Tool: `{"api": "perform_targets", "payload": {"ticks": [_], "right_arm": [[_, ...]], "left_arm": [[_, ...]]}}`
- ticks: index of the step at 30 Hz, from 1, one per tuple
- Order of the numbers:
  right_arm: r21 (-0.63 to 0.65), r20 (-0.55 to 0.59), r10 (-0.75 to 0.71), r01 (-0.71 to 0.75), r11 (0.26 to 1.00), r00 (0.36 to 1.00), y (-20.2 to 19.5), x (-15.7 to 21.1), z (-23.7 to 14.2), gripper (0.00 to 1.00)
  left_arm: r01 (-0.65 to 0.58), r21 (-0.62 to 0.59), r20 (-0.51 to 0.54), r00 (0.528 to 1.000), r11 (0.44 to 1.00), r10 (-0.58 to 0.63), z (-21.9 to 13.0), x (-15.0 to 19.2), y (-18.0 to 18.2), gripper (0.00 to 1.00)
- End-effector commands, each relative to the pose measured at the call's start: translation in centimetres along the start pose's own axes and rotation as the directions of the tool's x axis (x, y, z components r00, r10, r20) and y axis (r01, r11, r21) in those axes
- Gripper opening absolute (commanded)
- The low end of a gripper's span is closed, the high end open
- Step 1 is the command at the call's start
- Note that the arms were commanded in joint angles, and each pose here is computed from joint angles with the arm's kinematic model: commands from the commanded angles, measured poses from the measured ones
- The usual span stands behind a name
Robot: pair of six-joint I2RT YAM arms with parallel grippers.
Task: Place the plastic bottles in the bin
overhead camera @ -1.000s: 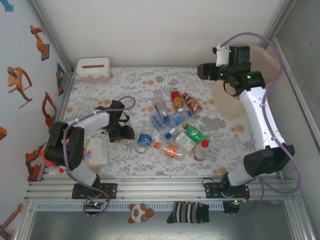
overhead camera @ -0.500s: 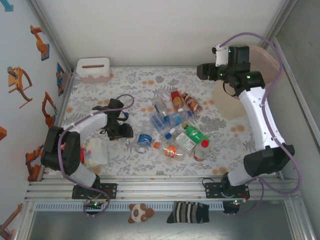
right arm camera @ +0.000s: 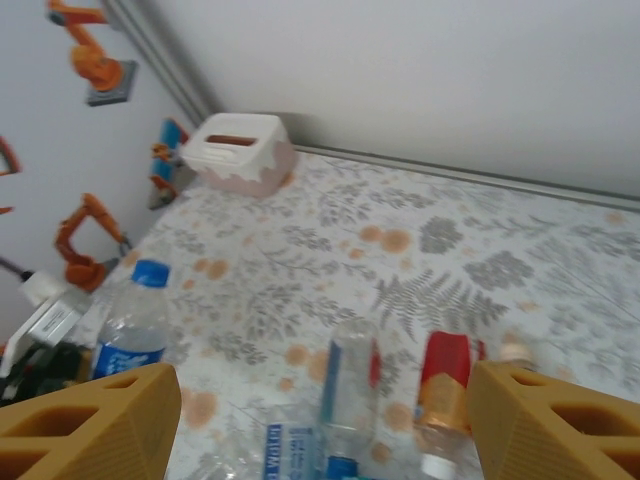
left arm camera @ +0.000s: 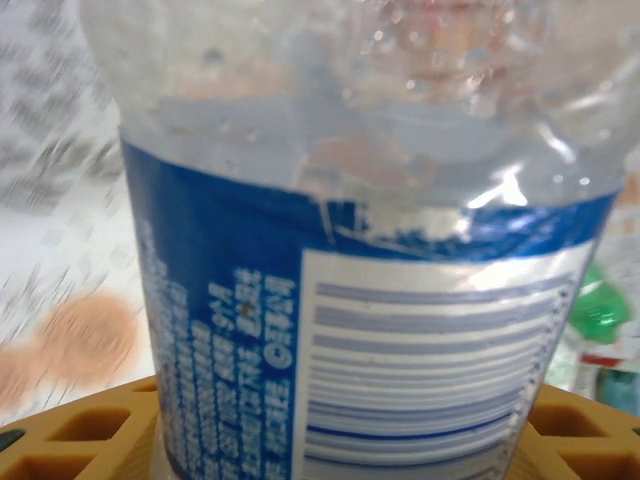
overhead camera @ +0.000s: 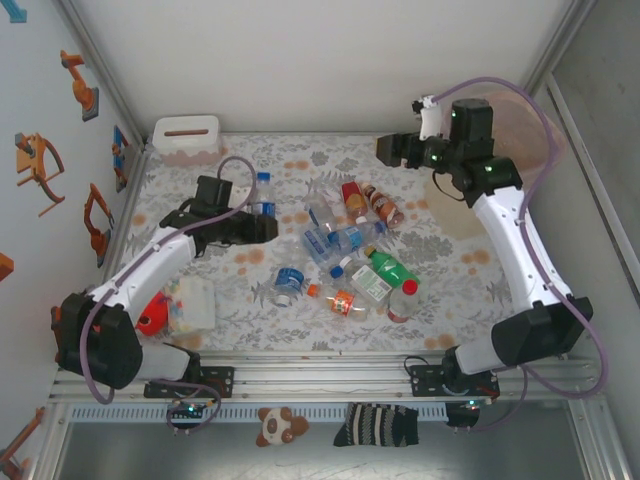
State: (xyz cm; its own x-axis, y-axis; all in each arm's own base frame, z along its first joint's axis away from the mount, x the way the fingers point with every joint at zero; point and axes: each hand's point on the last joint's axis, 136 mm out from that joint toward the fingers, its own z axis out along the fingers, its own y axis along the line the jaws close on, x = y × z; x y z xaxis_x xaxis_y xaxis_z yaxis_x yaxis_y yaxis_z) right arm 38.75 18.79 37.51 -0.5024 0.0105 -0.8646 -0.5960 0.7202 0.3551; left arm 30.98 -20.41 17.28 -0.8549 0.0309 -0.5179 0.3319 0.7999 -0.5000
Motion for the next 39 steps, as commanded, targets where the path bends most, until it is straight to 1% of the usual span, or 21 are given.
{"api": "perform_targets", "payload": {"ticks": [1, 4, 6, 9, 12, 17, 22, 26, 31, 39], "right_arm": [[-0.181, 0.110, -0.042, 0.062, 0.981, 0.993, 4.7, -2.4, -1.4, 0.74], [-0.254, 0.141, -0.070, 0.104, 0.961, 0.987, 6.9, -2.7, -1.7, 0.74], [-0.300, 0.167, -0.093, 0.141, 0.944, 0.982, 8.5, -2.8, -2.0, 0.74], [-0.364, 0.187, -0.119, 0.181, 0.914, 0.975, 10.7, -2.8, -2.1, 0.75], [-0.424, 0.203, -0.142, 0.218, 0.879, 0.969, 12.9, -2.7, -2.1, 0.75], [-0.509, 0.232, -0.182, 0.279, 0.814, 0.955, 16.3, -2.4, -2.1, 0.79], [-0.560, 0.237, -0.209, 0.309, 0.769, 0.949, 18.7, -2.1, -1.5, 0.83], [-0.596, 0.238, -0.229, 0.328, 0.733, 0.944, 20.4, -1.7, -1.1, 0.85], [-0.596, 0.223, -0.222, 0.313, 0.740, 0.949, 20.9, -1.7, 0.2, 0.85], [-0.616, 0.214, -0.200, 0.291, 0.732, 0.956, 21.4, -1.9, 0.5, 0.75]], "left_arm": [[-0.211, 0.237, 0.206, 0.965, 0.948, 0.163, -2.8, -4.7, -6.6, 0.54], [-0.321, 0.321, 0.306, 0.925, 0.891, 0.223, -4.6, -6.1, -9.6, 0.53], [-0.398, 0.367, 0.377, 0.890, 0.840, 0.257, -5.8, -6.7, -11.5, 0.52], [-0.488, 0.403, 0.461, 0.839, 0.774, 0.289, -7.6, -7.3, -13.8, 0.49], [-0.547, 0.437, 0.505, 0.806, 0.715, 0.308, -9.1, -7.3, -15.8, 0.48], [-0.602, 0.492, 0.525, 0.782, 0.629, 0.337, -10.6, -6.4, -18.4, 0.48], [-0.630, 0.510, 0.540, 0.765, 0.586, 0.351, -11.5, -5.8, -20.0, 0.48], [-0.639, 0.529, 0.537, 0.762, 0.558, 0.362, -11.7, -5.3, -20.9, 0.48], [-0.646, 0.540, 0.531, 0.759, 0.539, 0.378, -11.8, -4.7, -21.6, 0.48], [-0.644, 0.539, 0.517, 0.762, 0.544, 0.390, -11.4, -4.2, -21.5, 0.48]]}}
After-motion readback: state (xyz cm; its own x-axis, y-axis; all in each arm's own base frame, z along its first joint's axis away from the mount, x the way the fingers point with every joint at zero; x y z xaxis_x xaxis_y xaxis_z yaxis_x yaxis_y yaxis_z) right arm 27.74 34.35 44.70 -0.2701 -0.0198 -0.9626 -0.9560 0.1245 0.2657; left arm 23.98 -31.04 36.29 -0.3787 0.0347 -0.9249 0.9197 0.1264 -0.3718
